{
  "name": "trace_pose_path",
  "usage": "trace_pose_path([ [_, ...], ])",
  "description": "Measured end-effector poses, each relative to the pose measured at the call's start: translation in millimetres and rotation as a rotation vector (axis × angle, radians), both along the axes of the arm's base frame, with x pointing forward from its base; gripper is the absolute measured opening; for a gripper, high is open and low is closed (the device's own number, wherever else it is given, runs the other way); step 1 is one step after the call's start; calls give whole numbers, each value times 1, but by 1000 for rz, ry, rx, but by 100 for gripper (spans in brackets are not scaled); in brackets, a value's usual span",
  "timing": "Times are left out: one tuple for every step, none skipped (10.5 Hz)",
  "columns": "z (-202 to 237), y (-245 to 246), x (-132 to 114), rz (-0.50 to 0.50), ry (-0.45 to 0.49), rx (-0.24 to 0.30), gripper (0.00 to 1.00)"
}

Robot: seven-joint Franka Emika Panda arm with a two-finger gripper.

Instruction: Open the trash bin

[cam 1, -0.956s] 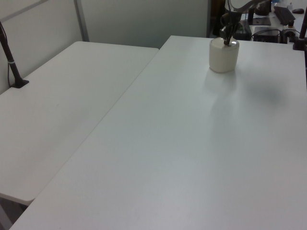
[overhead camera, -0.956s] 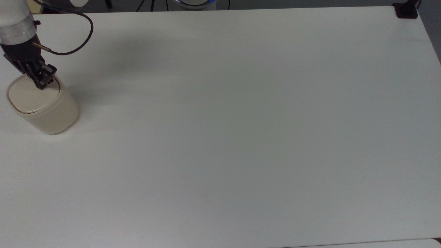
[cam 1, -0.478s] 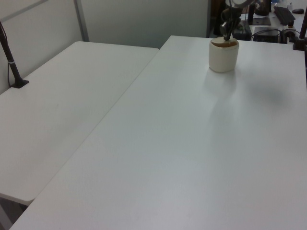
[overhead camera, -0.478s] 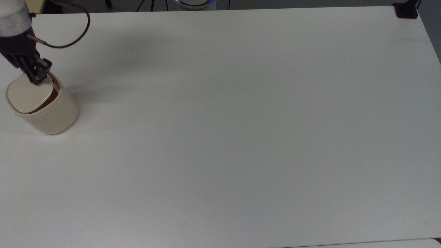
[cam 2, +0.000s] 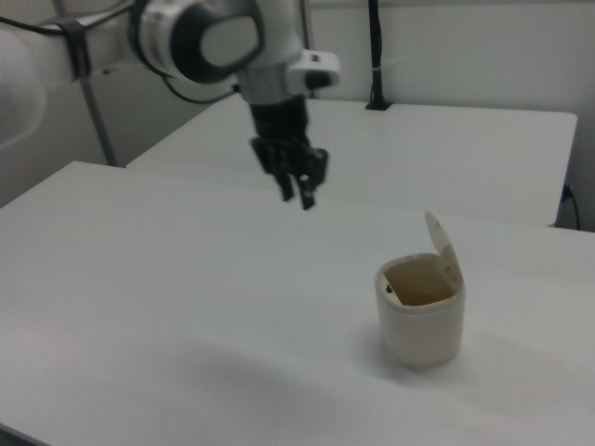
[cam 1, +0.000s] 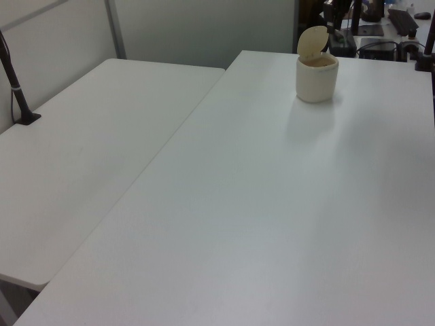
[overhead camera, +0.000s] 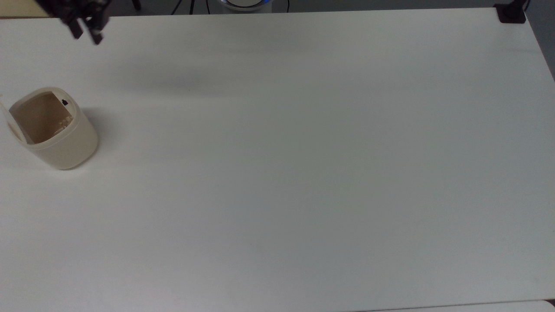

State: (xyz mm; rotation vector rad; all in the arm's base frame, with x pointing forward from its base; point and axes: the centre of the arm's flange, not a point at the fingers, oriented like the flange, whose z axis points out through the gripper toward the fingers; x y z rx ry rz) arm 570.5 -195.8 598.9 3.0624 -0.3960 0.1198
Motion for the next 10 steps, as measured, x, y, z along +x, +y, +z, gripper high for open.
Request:
trace_pose_path([
  [9,37,-4,56,43,15,57],
  [11,70,-4,110,78,25,72],
  [10,102,-1,163,101,28,85],
  [5,129,2,207,115,29,99],
  [1,149,5,242,123,34,100],
  [-1,160,6,260,126,37,100],
  [-3,166,7,279,130,40,100],
  [-5,169,9,290,130,40,100],
  [-8,171,12,296,129,40,100],
  [-10,170,13,294,127,40,100],
])
